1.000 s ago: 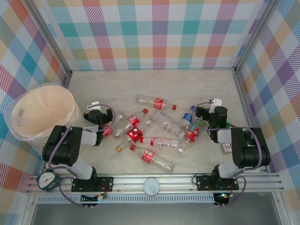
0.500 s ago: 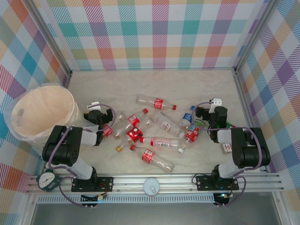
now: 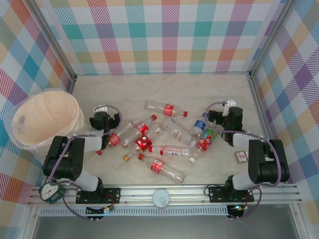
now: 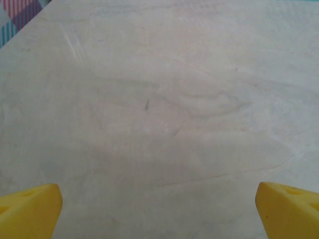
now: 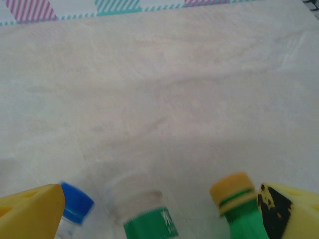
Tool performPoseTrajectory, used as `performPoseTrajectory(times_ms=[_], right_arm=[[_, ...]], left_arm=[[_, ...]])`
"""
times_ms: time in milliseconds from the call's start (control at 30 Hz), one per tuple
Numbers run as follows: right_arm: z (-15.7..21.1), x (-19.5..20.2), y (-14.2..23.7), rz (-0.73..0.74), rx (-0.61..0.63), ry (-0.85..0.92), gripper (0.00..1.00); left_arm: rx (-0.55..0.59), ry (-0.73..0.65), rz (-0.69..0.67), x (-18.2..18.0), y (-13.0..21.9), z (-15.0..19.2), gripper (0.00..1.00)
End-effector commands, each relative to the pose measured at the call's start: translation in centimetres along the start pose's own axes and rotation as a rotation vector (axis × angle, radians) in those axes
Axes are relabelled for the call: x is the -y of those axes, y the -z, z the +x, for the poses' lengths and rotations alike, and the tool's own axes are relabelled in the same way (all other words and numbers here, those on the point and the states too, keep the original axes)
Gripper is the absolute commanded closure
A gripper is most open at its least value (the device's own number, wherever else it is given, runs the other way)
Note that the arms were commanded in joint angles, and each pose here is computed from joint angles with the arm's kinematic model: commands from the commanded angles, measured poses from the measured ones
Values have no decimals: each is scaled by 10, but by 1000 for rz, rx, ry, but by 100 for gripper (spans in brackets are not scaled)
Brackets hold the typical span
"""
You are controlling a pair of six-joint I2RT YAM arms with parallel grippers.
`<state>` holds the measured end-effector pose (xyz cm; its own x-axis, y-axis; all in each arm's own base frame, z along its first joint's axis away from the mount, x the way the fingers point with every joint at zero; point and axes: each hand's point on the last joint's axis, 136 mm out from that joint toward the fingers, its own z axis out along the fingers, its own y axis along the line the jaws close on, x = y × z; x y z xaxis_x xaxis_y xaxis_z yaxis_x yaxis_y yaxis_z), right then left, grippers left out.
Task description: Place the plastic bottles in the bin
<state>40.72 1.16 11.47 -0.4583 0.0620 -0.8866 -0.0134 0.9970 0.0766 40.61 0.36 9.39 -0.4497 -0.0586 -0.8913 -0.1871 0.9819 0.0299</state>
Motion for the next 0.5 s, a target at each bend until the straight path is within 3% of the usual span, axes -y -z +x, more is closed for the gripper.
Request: performPoseTrajectory(times_ms=[0,200,367,467], right_arm=[[-43,-9,26,-30,-46,-6,1],[-29,15,79,179,-441,-169,1],[-3,46,105,362,-671,-135,4],[9,62,99,366,-746,-215,8]], left_arm=[[-10,-86,57,22,18,-53,2],[-148,-40,56,47,52,-99,0],[-328,44,181,86,80,-85,0],[-410,98,274,109,96,-69,2]])
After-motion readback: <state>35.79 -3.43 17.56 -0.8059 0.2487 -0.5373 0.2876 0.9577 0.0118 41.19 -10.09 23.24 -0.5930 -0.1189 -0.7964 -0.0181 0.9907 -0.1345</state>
